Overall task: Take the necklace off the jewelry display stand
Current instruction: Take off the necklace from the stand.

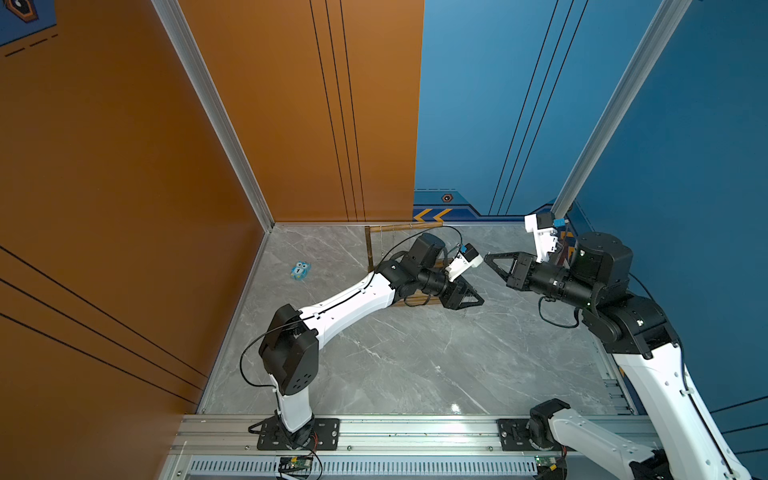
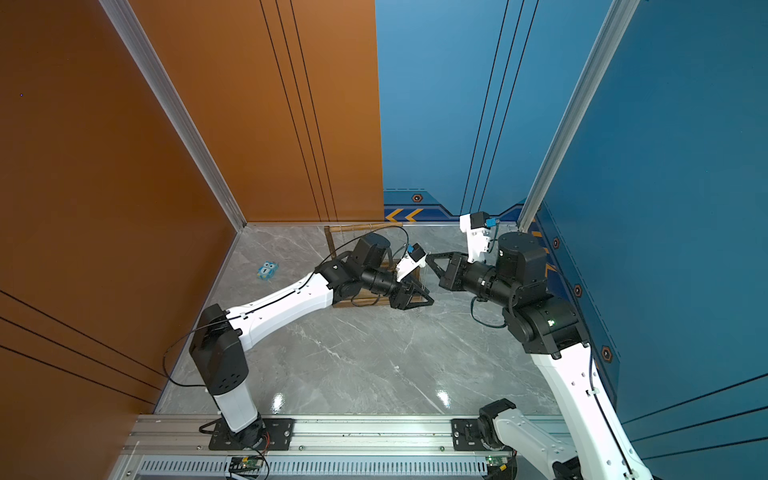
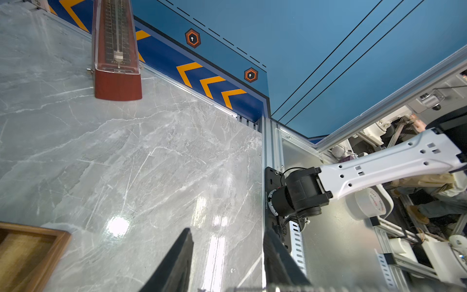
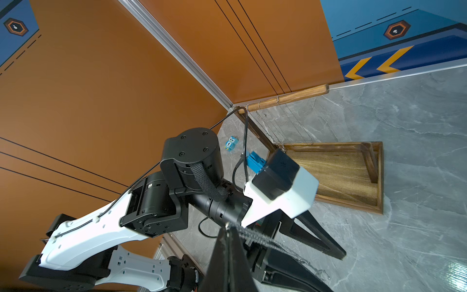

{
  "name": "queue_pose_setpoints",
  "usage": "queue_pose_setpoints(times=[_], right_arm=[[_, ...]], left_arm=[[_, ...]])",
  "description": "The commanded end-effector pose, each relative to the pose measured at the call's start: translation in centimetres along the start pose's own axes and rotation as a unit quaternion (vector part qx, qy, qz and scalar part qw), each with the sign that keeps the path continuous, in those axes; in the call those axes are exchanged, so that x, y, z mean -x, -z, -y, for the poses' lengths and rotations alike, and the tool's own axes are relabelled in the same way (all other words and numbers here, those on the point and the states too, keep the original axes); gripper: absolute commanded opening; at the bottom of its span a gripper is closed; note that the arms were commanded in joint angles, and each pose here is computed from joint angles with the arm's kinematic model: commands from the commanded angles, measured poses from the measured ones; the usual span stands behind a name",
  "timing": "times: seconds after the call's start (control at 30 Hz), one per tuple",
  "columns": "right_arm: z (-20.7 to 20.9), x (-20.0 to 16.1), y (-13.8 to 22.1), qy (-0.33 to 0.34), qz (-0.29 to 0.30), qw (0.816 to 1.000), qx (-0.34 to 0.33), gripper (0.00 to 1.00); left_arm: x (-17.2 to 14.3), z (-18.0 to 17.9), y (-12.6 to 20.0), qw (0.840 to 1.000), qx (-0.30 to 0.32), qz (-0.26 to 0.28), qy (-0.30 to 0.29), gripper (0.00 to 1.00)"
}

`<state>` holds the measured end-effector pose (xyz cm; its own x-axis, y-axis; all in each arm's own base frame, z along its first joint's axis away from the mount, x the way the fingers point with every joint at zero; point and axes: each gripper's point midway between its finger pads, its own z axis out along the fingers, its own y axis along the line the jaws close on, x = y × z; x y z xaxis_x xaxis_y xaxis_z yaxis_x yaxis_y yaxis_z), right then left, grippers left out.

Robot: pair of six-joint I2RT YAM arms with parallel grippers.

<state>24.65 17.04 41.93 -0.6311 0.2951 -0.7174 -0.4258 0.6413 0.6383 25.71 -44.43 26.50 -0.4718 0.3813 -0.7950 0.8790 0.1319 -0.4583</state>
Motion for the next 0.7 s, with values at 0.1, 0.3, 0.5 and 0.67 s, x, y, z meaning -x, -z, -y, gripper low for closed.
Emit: queue_pose_setpoints(times=[0.1,0.3,0.5,0.67], right_arm=[[-1.1,0.5,1.3,-0.001,0.009,1.000,0.013,0.00],[-0.7,0.2,1.2,-0.003,0.008,1.000,0.008,0.00],[-0.3,-0.1,1.2,-0.005,0.006,1.000,0.004,0.00],[0.5,-0.6,1.1,-0.007,0.003,1.000,-0.005,0.00]], left_arm=[[-0.8,0.2,-0.8,1.000,0.001,-0.010,-0.005,0.33],[-1.1,-0.3,-0.6,1.000,0.022,-0.007,-0.005,0.14],[-0.9,-1.1,0.3,0.998,0.057,0.009,-0.007,0.00],[-0.6,-2.1,1.5,0.995,0.076,0.058,0.015,0.00]])
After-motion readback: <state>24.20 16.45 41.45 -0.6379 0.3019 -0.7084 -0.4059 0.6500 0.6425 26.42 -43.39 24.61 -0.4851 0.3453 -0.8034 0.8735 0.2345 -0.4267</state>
